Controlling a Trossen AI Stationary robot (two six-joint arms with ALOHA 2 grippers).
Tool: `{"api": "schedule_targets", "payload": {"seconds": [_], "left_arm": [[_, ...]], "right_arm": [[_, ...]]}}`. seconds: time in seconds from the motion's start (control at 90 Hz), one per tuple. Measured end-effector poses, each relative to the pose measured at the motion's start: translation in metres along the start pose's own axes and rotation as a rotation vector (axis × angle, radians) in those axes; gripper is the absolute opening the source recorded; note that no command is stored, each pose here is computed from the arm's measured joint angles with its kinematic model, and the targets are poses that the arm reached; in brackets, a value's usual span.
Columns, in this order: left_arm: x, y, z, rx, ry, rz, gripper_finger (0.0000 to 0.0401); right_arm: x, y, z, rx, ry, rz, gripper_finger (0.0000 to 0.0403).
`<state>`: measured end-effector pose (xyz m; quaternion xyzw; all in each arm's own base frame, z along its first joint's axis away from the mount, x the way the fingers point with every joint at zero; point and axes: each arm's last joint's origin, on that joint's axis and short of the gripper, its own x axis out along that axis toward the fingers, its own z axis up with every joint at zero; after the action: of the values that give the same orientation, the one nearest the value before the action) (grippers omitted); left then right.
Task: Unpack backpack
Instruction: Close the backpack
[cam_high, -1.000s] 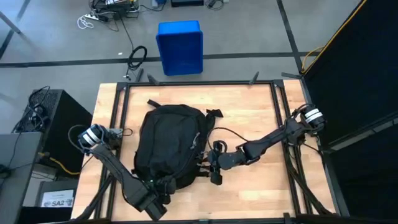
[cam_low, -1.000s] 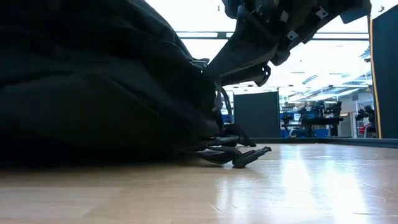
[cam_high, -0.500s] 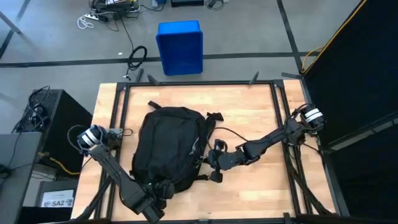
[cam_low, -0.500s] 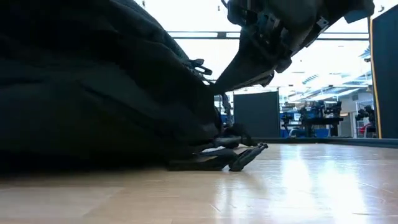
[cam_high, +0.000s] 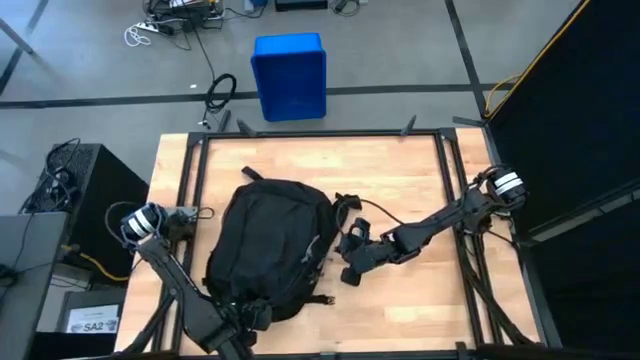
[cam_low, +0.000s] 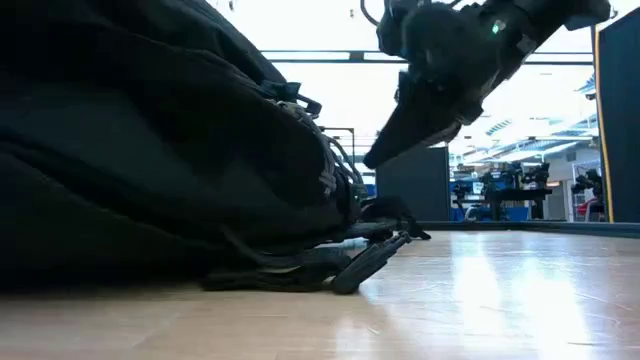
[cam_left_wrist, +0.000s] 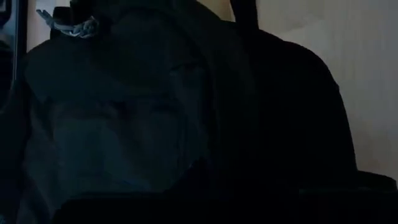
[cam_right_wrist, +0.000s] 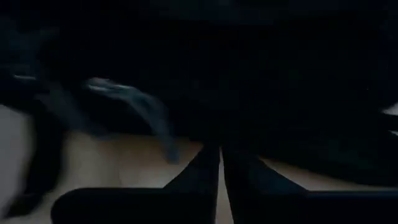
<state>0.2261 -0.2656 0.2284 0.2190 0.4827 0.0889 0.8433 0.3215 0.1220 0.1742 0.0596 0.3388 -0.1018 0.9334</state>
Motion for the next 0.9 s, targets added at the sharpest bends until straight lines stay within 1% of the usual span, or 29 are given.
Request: {"api": "schedule_targets", "payload": {"seconds": [0.111,0.189,0.244,0.3,0.422,0.533,0.667,0.789,0.9], "left_arm": [[0.002,0.002,0.002,-0.008,-0.001,0.010,0.0000],[0.004,0.004,0.003,-0.012,0.002,0.019,0.0000],[0.005,0.005,0.004,-0.015,0.004,0.020,0.0000],[0.006,0.006,0.004,-0.019,0.006,0.022,0.0000],[0.006,0.007,0.005,-0.021,0.005,0.023,0.0000],[0.006,0.007,0.005,-0.022,0.004,0.024,0.0000],[0.006,0.006,0.005,-0.024,0.003,0.023,0.0000],[0.006,0.006,0.005,-0.026,0.002,0.023,0.0000],[0.006,0.006,0.005,-0.027,0.001,0.022,0.0000]], "right_arm": [[-0.004,0.014,0.004,0.007,-0.016,0.200,0.0002],[-0.006,0.026,0.003,-0.045,-0.063,0.253,0.0012],[-0.004,0.032,-0.003,-0.107,-0.076,0.243,0.0025],[0.002,0.038,-0.008,-0.133,-0.093,0.229,0.0042],[0.022,0.034,-0.024,-0.166,-0.037,0.168,0.0087],[0.035,0.026,-0.024,-0.131,-0.038,0.139,0.0127],[0.039,0.018,-0.017,-0.071,-0.054,0.133,0.0165],[0.039,0.018,-0.011,-0.058,-0.093,0.161,0.0186],[0.039,0.020,-0.008,-0.050,-0.117,0.206,0.0192]]}}
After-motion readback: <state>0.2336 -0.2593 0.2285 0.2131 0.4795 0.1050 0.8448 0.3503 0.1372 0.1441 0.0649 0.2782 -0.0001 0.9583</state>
